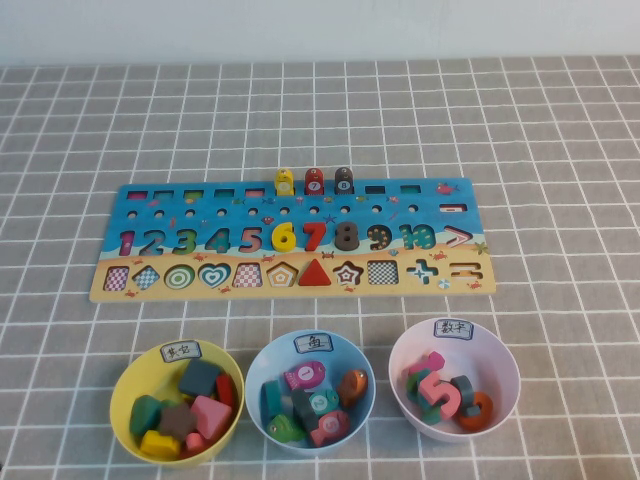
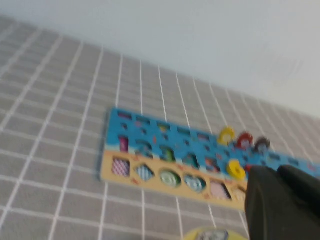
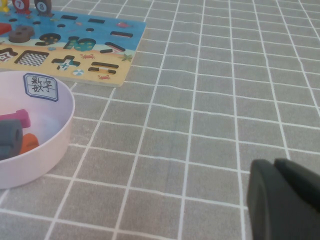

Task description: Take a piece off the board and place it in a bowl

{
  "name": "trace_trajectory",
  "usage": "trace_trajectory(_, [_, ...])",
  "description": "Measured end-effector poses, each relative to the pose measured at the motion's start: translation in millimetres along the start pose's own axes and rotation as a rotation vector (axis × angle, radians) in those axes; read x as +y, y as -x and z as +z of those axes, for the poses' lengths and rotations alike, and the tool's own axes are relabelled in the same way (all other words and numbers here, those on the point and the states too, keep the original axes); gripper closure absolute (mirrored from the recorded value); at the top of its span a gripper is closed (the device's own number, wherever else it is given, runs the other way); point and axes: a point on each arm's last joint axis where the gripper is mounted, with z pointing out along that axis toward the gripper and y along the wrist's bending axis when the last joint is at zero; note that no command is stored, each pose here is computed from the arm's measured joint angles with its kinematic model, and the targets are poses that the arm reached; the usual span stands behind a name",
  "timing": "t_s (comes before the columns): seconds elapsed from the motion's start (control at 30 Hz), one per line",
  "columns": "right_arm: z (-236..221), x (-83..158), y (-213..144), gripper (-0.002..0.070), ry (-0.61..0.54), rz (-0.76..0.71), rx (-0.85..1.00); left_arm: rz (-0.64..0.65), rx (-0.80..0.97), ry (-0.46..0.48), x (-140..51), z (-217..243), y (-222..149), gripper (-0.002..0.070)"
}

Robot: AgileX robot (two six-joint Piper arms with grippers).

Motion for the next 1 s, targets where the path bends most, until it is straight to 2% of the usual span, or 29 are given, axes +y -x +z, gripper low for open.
trace_trajectory(0.23, [0, 0, 0, 0.0694, 0.0, 0.0, 0.0, -0.001, 0.297, 0.043, -19.2, 31, 36, 0.0675])
trace_trajectory(0.57, [0, 0, 0, 0.0694, 0.0, 0.0, 0.0, 0.092, 0.502, 0.075, -23.7, 91, 57, 0.0676])
trace_trajectory(0.73, [0, 0, 0, 0.0694, 0.0, 0.0, 0.0, 0.18, 0.602, 0.059, -26.4, 134, 70, 0.0675])
trace_trajectory(1.0, [0, 0, 0, 0.0694, 0.0, 0.0, 0.0, 0.179, 0.8, 0.03, -34.7, 218, 93, 0.0675])
